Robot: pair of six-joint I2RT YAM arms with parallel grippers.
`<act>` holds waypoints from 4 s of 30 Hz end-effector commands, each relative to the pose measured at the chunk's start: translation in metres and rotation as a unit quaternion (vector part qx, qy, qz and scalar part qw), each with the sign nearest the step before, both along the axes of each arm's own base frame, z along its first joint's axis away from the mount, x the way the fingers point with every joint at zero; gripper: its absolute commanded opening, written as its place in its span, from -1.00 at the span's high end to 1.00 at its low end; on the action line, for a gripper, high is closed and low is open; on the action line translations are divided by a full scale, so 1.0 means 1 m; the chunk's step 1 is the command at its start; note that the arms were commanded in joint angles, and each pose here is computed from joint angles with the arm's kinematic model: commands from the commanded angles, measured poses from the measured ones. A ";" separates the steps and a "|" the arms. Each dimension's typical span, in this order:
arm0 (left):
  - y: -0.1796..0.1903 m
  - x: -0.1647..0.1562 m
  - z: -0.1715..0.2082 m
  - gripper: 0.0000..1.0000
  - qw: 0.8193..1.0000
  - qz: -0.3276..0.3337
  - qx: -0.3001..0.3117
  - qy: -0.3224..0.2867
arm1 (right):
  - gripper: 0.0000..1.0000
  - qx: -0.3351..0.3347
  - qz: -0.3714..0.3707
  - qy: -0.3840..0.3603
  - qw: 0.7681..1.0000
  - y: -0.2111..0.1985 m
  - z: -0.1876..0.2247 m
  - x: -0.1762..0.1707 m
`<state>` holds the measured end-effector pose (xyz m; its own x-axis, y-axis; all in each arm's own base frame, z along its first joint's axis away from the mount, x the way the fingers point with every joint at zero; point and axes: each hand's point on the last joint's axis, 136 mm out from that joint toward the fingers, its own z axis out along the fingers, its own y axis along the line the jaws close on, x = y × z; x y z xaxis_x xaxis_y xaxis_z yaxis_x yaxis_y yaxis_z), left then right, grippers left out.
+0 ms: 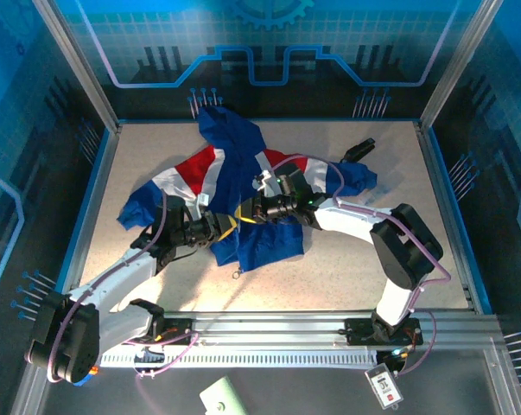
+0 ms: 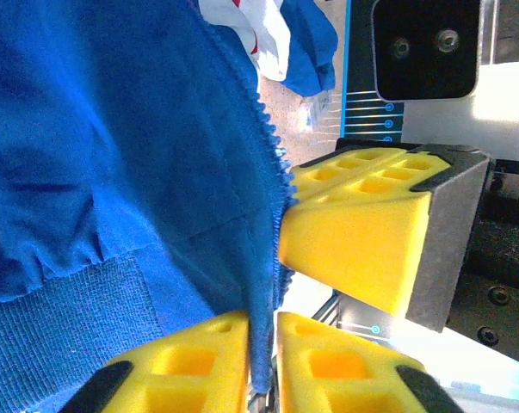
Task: Zip up the jacket
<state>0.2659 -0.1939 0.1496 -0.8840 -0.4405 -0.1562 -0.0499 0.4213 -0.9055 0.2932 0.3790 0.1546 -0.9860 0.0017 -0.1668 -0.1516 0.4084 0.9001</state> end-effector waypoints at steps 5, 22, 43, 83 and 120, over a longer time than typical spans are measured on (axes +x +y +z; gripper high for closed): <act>-0.004 -0.001 0.009 1.00 1.000 -0.014 -0.007 -0.019 | 1.00 0.013 0.019 -0.008 1.000 0.010 0.006 -0.005; 0.058 -0.039 -0.036 1.00 0.984 0.035 0.167 0.044 | 0.20 -0.242 0.079 -0.027 0.967 -0.050 -0.087 -0.082; 0.061 -0.045 -0.032 1.00 0.986 0.048 0.156 0.031 | 0.33 -0.367 0.141 -0.033 0.919 -0.024 -0.132 -0.088; -0.068 0.020 -0.062 1.00 0.990 -0.044 0.135 0.022 | 0.92 -0.265 0.058 -0.051 0.961 -0.080 -0.083 -0.022; -0.065 0.018 -0.085 1.00 0.985 -0.050 0.159 0.049 | 0.78 -0.244 0.046 -0.083 0.965 -0.071 -0.105 -0.017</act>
